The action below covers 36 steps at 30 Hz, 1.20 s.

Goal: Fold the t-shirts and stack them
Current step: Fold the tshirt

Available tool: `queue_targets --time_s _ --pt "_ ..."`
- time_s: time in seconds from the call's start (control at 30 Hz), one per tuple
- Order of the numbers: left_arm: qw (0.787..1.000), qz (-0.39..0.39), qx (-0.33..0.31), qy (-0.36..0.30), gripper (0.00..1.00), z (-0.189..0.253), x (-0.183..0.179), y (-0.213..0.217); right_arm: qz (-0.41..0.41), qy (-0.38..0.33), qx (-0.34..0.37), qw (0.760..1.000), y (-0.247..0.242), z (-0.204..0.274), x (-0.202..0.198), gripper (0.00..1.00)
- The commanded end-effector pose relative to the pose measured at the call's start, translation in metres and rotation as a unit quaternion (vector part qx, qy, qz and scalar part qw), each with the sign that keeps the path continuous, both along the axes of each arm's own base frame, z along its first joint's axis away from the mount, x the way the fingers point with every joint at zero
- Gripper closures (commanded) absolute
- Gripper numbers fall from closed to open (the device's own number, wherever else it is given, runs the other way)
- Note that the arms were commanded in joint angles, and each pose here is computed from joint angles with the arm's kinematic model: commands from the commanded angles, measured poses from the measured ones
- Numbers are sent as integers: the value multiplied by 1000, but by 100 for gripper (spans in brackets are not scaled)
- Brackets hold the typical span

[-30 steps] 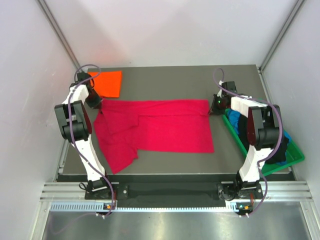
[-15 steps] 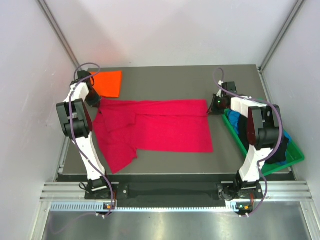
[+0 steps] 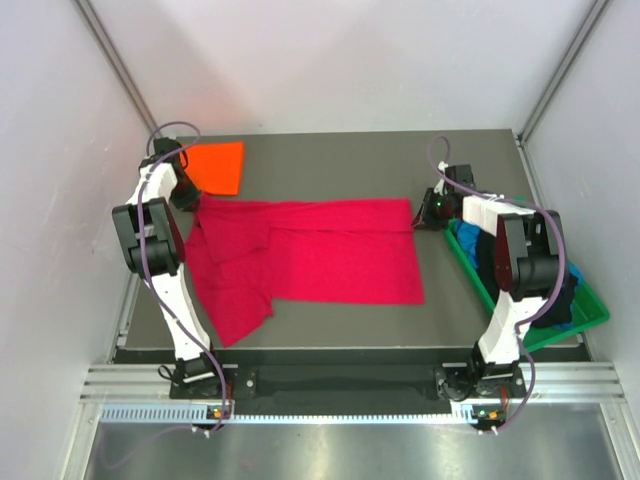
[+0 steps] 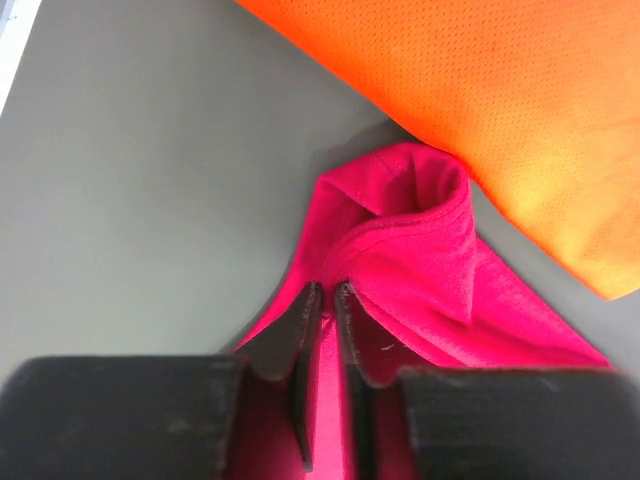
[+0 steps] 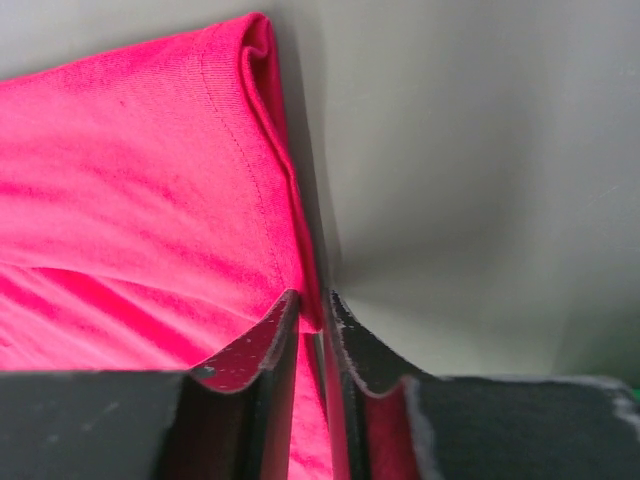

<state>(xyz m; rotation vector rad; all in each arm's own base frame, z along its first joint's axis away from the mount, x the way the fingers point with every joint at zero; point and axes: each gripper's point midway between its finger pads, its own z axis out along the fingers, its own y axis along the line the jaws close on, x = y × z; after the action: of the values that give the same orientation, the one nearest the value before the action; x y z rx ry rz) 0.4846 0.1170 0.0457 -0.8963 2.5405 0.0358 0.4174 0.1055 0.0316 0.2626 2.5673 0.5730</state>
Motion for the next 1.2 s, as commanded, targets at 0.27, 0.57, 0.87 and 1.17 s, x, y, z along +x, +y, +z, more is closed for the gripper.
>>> queue_targets --time_s 0.27,0.57,0.87,1.17 --pt "997 12 63 -37 62 85 -24 4 -32 -38 -9 999 -10 42 5 85" --pt "999 -38 -19 -25 63 57 -87 -48 -9 -70 1 997 30 63 10 84" --pt "996 -39 -71 33 72 1 -126 -71 25 -61 2 998 62 35 18 84" --pt "994 -35 -95 47 73 -25 -136 -80 17 -33 -37 999 49 1 12 85"
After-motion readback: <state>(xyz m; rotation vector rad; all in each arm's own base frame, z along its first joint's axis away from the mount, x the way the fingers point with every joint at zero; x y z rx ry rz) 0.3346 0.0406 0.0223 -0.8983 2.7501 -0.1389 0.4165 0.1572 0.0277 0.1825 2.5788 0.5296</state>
